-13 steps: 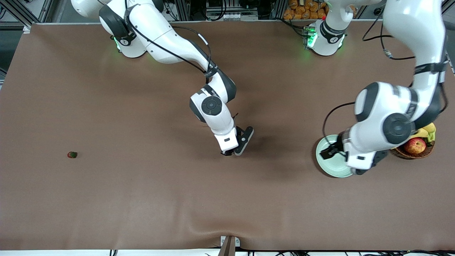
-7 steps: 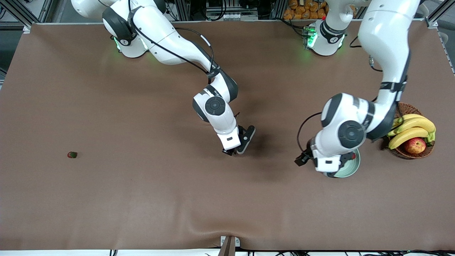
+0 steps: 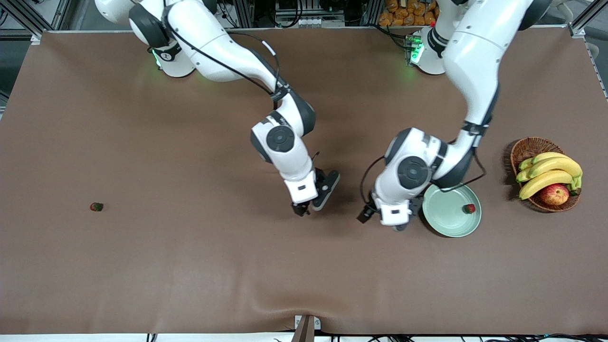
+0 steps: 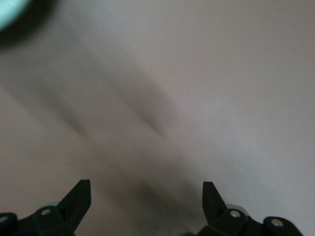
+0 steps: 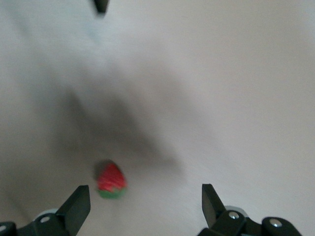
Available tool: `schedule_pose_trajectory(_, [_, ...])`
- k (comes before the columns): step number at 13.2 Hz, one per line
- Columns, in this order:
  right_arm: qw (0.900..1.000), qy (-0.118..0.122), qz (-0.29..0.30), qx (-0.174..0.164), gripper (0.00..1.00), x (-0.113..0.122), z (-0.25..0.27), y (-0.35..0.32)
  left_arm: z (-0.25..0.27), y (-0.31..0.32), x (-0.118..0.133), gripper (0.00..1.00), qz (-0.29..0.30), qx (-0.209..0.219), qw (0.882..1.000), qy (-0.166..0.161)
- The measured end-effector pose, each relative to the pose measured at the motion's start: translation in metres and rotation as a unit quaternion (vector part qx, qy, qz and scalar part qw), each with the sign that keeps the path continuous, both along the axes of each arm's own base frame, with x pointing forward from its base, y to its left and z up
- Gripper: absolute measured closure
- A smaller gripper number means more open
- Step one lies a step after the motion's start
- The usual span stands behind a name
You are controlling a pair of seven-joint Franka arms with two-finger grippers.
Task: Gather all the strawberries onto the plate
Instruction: 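Take the second strawberry with the left gripper from the right gripper, then drop the strawberry onto the plate while the right gripper grasps the third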
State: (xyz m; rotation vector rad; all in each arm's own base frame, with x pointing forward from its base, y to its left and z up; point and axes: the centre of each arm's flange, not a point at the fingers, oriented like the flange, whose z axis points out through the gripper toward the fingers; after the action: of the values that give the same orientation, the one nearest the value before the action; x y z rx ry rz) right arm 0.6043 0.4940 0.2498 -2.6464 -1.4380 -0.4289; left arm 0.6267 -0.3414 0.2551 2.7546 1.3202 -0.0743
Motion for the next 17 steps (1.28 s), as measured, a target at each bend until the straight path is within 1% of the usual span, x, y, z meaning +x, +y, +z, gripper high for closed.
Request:
schedule_pose_trajectory(4, [0.997, 0.01, -0.075, -0.007, 0.0, 0.052, 0.022, -0.104, -0.011, -0.068, -0.017, 0.04, 0.024, -0.017, 1.0, -0.009])
schedule_pose_trajectory(5, [0.995, 0.015, -0.097, -0.011, 0.0, 0.063, 0.024, -0.137, -0.016, -0.082, -0.022, 0.08, 0.028, -0.021, 0.999, -0.01])
schedule_pose_trajectory(6, [0.992, 0.022, -0.122, -0.014, 0.0, 0.073, 0.024, -0.174, -0.022, -0.093, -0.027, 0.11, 0.034, -0.025, 0.999, -0.012])
schedule_pose_trajectory(7, [0.989, 0.031, -0.146, -0.019, 0.0, 0.08, 0.021, -0.211, -0.03, -0.103, -0.032, 0.11, 0.041, -0.029, 0.999, -0.013])
schedule_pose_trajectory(8, [0.984, 0.04, -0.171, -0.023, 0.0, 0.085, 0.016, -0.249, -0.038, -0.113, -0.038, 0.16, 0.045, -0.033, 0.998, -0.015])
schedule_pose_trajectory(9, [0.979, 0.049, -0.196, -0.027, 0.0, 0.088, 0.011, -0.287, -0.044, -0.12, -0.043, 0.16, 0.047, -0.034, 0.998, -0.016])
schedule_pose_trajectory(10, [0.973, 0.059, -0.221, -0.029, 0.0, 0.09, 0.007, -0.325, -0.049, -0.126, -0.047, 0.2, 0.047, -0.032, 0.998, -0.017])
schedule_pose_trajectory(11, [0.967, 0.067, -0.243, -0.031, 0.0, 0.089, 0.005, -0.358, -0.052, -0.129, -0.05, 0.21, 0.049, -0.031, 0.998, -0.016])
schedule_pose_trajectory(12, [0.961, 0.075, -0.266, -0.032, 0.0, 0.086, 0.003, -0.392, -0.054, -0.131, -0.052, 0.28, 0.049, -0.03, 0.998, -0.015])
schedule_pose_trajectory(13, [0.953, 0.084, -0.288, -0.033, 0.0, 0.081, 0.001, -0.425, -0.057, -0.133, -0.054, 0.32, 0.047, -0.029, 0.998, -0.014])
schedule_pose_trajectory(14, [0.945, 0.093, -0.311, -0.034, 0.0, 0.074, -0.001, -0.457, -0.059, -0.135, -0.056, 0.32, 0.046, -0.028, 0.999, -0.013])
schedule_pose_trajectory(15, [0.936, 0.102, -0.335, -0.034, 0.0, 0.067, -0.004, -0.492, -0.063, -0.136, -0.057, 0.37, 0.045, -0.026, 0.999, -0.011])
schedule_pose_trajectory(16, [0.925, 0.112, -0.36, -0.034, 0.0, 0.059, -0.009, -0.528, -0.066, -0.136, -0.059, 0.37, 0.044, -0.025, 0.999, -0.009])
schedule_pose_trajectory(17, [0.914, 0.124, -0.384, -0.033, 0.0, 0.051, -0.013, -0.562, -0.069, -0.136, -0.059, 0.44, 0.044, -0.023, 0.999, -0.007])
